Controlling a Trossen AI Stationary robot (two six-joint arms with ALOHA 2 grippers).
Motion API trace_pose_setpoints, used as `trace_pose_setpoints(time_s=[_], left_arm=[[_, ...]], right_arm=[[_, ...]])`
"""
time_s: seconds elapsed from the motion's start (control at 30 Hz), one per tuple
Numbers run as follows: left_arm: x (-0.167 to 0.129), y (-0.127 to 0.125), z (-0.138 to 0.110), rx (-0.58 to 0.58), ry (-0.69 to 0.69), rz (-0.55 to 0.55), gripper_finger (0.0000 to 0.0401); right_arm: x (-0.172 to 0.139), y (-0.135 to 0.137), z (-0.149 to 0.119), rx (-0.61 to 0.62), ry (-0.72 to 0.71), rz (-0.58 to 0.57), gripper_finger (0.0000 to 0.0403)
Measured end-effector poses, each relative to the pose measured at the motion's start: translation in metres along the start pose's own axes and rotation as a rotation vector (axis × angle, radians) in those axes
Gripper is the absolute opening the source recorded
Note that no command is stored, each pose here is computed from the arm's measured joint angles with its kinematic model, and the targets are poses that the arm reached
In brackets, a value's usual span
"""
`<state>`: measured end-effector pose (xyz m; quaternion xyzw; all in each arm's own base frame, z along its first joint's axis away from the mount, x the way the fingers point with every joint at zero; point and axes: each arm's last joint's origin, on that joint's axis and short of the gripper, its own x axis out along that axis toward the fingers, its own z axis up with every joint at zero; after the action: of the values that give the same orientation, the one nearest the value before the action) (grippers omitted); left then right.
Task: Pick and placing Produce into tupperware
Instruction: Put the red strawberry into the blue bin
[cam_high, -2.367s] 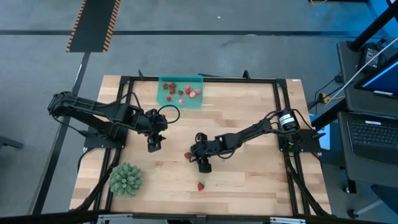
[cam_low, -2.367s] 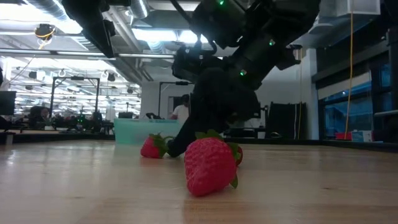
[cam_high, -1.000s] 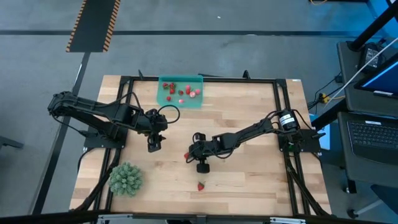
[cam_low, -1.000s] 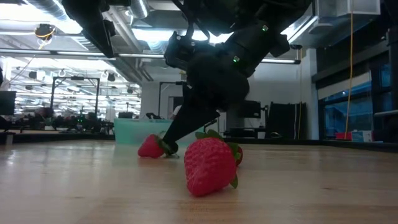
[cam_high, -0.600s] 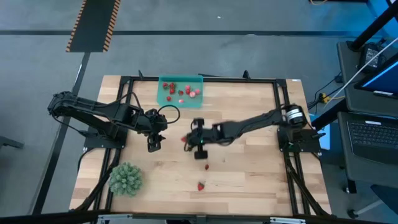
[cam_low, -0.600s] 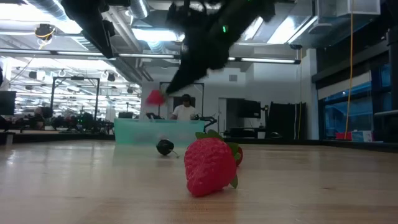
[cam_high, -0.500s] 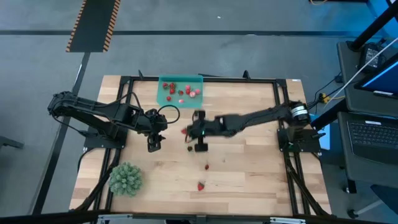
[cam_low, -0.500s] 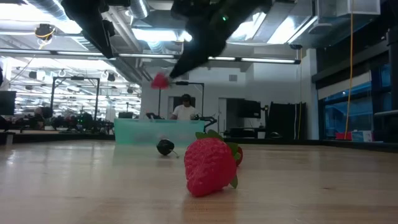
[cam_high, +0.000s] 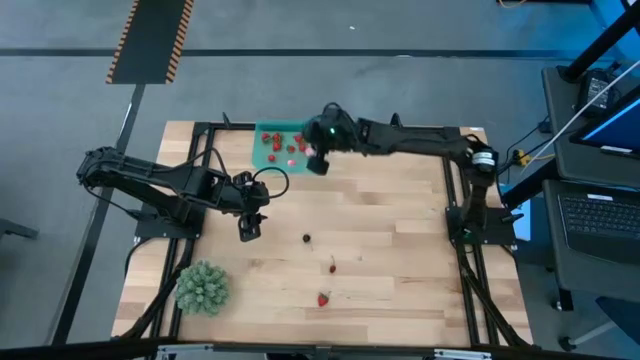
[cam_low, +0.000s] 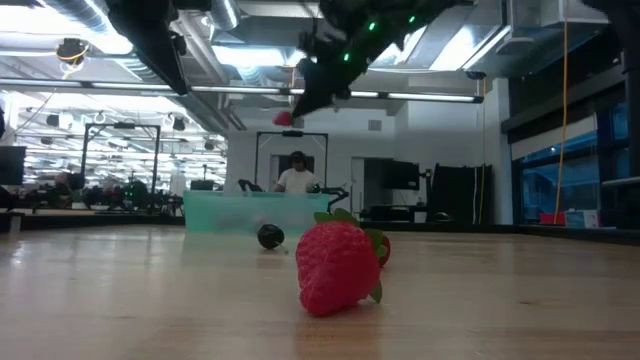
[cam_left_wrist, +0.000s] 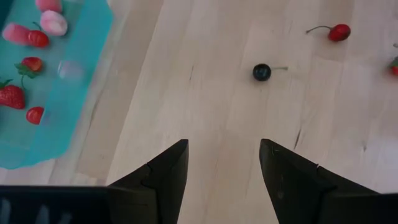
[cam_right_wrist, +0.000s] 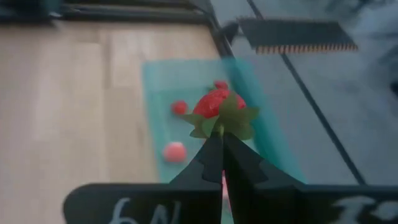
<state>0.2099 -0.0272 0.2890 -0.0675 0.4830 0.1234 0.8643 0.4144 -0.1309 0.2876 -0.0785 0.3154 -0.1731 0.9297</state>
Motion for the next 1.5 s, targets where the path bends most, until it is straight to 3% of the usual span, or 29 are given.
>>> trace_pose_setpoints(time_s=[0.3, 0.7, 1.0, 1.23, 1.5], left_arm=[[0.0, 0.0, 0.0, -0.001, -0.002, -0.001, 0.019], [0.0, 0.0, 0.0, -0.001, -0.001, 0.0, 0.019], [0.0, 0.0, 0.0, 0.0, -0.002, 0.001, 0.019], [0.0, 0.0, 0.0, 0.0, -0.007, 0.013, 0.019], [0.0, 0.001, 0.001, 0.0, -0.017, 0.04, 0.019]], right_arm=[[0.054, -0.057, -0.006, 0.111, 0.13, 0.099, 0.0004], [0.108, -0.075, -0.026, 0.208, 0.367, 0.224, 0.0004], [0.124, -0.09, -0.045, 0.295, 0.442, 0.212, 0.0004], [0.124, -0.097, -0.052, 0.376, 0.464, 0.271, 0.0004], [0.124, -0.092, -0.051, 0.378, 0.465, 0.292, 0.0004]])
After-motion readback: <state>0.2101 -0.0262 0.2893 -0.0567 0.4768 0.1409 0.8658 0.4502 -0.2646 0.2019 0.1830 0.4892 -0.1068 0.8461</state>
